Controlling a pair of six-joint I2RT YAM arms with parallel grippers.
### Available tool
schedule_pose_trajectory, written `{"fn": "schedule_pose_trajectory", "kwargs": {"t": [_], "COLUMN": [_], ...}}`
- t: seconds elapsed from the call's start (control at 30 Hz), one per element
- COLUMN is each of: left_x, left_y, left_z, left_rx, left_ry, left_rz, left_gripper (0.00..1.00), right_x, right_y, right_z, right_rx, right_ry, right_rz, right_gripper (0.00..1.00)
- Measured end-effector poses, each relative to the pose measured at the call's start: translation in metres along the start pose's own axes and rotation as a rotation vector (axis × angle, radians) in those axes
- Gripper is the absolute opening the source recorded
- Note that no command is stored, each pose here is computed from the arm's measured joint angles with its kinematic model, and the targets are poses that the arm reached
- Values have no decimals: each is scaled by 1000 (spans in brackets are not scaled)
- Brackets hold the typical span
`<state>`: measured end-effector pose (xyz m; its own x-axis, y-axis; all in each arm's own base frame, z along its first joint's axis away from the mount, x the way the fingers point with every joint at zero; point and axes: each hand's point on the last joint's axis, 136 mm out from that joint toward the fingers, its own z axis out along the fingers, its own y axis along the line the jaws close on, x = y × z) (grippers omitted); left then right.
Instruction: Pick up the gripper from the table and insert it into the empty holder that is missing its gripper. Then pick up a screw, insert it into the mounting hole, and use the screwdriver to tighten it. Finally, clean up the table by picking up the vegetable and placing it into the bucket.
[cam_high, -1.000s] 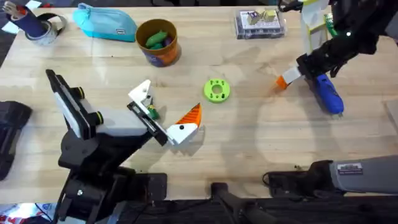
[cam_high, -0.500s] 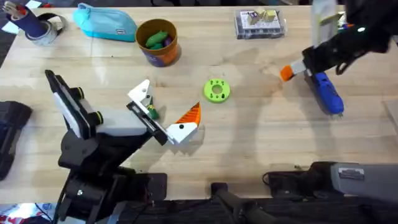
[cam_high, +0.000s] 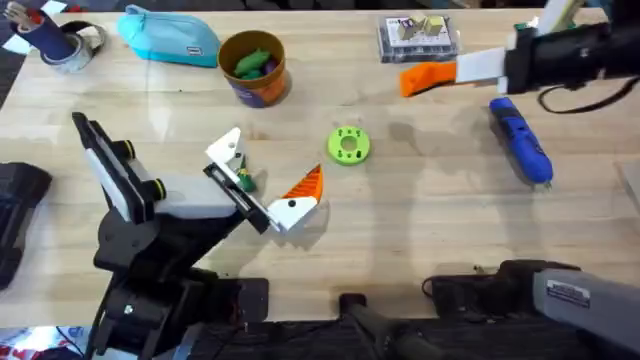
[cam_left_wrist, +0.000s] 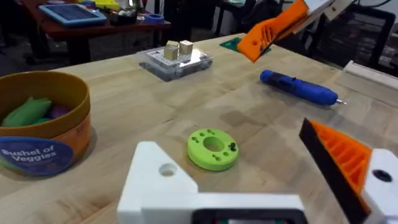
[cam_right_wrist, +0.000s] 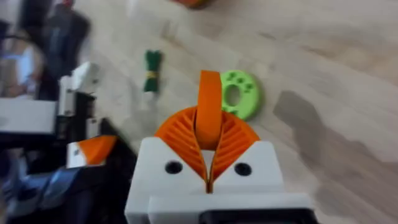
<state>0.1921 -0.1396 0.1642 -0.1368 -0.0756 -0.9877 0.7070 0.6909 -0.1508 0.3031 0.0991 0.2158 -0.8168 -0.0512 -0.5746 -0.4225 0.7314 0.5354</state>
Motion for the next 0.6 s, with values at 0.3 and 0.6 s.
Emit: {"fn": "schedule_pose_trajectory", "kwargs": {"t": [0.3, 0.6], "left_x": [0, 0], "left_y": [0, -2], "left_z": [0, 0], "left_rx": [0, 9], "left_ry": [-1, 1], "left_rz": [1, 0], "left_gripper": [991, 991], "right_x": [18, 40], "right_y": [56, 107], "right_z": [71, 138], "right_rx": [-311, -561], "right_ry": [183, 355], "right_rz": [80, 183], "right_gripper": [10, 10]}}
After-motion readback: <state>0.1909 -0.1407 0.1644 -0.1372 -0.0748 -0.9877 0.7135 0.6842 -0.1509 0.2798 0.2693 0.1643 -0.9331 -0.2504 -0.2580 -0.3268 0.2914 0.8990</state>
